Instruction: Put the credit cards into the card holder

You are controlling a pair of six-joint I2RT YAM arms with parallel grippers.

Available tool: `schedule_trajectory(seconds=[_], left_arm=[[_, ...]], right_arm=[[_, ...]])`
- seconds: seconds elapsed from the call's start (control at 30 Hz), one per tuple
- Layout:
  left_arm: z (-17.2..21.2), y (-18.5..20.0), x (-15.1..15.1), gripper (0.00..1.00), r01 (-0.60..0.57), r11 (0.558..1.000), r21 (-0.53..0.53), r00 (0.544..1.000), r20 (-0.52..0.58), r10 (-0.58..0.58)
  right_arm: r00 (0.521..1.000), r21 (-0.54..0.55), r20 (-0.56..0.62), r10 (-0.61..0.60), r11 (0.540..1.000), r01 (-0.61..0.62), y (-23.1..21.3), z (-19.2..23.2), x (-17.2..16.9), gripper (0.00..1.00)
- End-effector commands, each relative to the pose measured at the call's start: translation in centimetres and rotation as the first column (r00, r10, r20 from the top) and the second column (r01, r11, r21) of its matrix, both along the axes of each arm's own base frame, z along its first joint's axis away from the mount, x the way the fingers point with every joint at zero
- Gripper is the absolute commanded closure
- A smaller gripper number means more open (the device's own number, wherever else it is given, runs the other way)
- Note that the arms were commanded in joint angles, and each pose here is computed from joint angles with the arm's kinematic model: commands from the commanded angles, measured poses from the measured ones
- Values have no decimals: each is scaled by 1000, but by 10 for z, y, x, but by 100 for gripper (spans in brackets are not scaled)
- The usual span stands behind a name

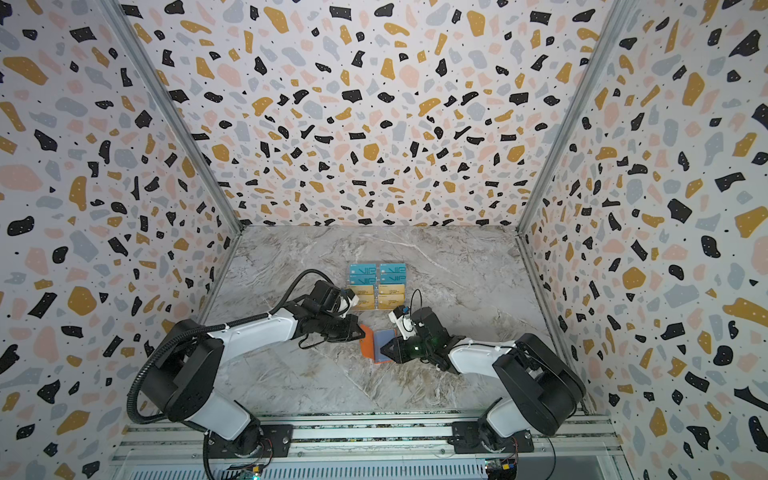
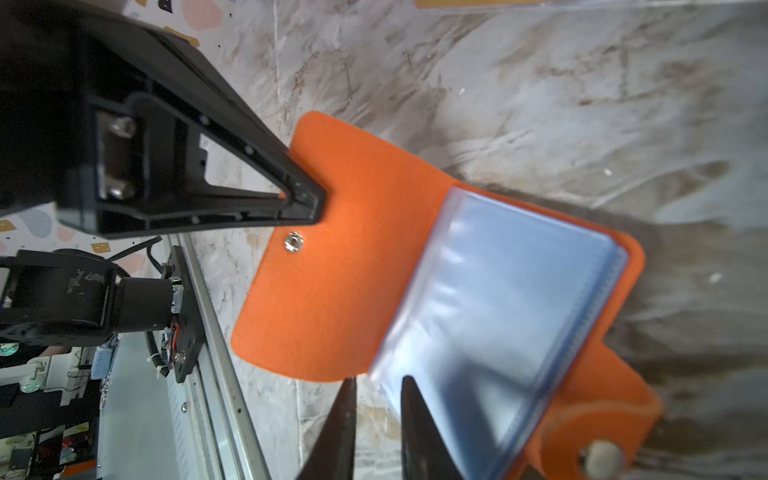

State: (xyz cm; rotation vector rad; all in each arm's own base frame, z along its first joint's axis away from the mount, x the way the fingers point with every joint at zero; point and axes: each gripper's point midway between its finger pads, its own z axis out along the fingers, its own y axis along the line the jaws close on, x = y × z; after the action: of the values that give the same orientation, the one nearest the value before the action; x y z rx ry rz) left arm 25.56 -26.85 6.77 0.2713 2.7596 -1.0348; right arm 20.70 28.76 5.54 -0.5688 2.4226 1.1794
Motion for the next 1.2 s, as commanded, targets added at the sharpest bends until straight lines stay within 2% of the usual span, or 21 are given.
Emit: schedule_trajectory(seconds=[0.0, 0.07, 0.17, 0.23, 0.37, 0.53, 0.67, 0.73, 1.0, 1.17], left_arm=[[-5, 11, -3, 90, 23, 999, 35, 1000, 15, -23], [-7, 14, -2, 83, 22, 998, 56, 1000, 20, -23], [-10, 29, 3, 73, -18, 990, 143, 999, 46, 12], [-7, 37, 8, 69, -67, 981, 184, 996, 78, 54], [15, 40, 12, 68, -143, 960, 241, 979, 178, 101], [58, 12, 10, 68, -208, 970, 127, 953, 252, 171], [99, -19, 7, 68, -220, 971, -90, 942, 239, 236], [109, -30, 5, 69, -213, 966, -147, 944, 224, 242], [99, -56, 11, 70, -209, 950, -233, 959, 143, 246], [73, -53, 13, 72, -227, 957, -180, 963, 105, 248]], right_arm=[[999, 4, 30, 14, 1000, -14, 7, 3, 7, 79], [1000, 0, 24, 17, 1000, -17, 7, -2, 7, 80], [1000, -25, 12, 3, 1000, -2, 4, -11, 8, 80], [1000, -24, 2, 5, 1000, -5, 4, -13, 6, 80], [1000, -20, -14, -5, 1000, 5, 4, -14, 5, 82], [1000, 1, -8, 7, 1000, -7, 15, -5, 3, 81], [1000, 9, -16, 14, 1000, -14, 21, -5, 1, 81], [1000, 28, -8, 15, 999, -15, 24, 0, 1, 81], [998, 82, 48, 42, 996, -46, 35, 20, 0, 79], [998, 110, 50, 38, 993, -43, 39, 20, 2, 74]])
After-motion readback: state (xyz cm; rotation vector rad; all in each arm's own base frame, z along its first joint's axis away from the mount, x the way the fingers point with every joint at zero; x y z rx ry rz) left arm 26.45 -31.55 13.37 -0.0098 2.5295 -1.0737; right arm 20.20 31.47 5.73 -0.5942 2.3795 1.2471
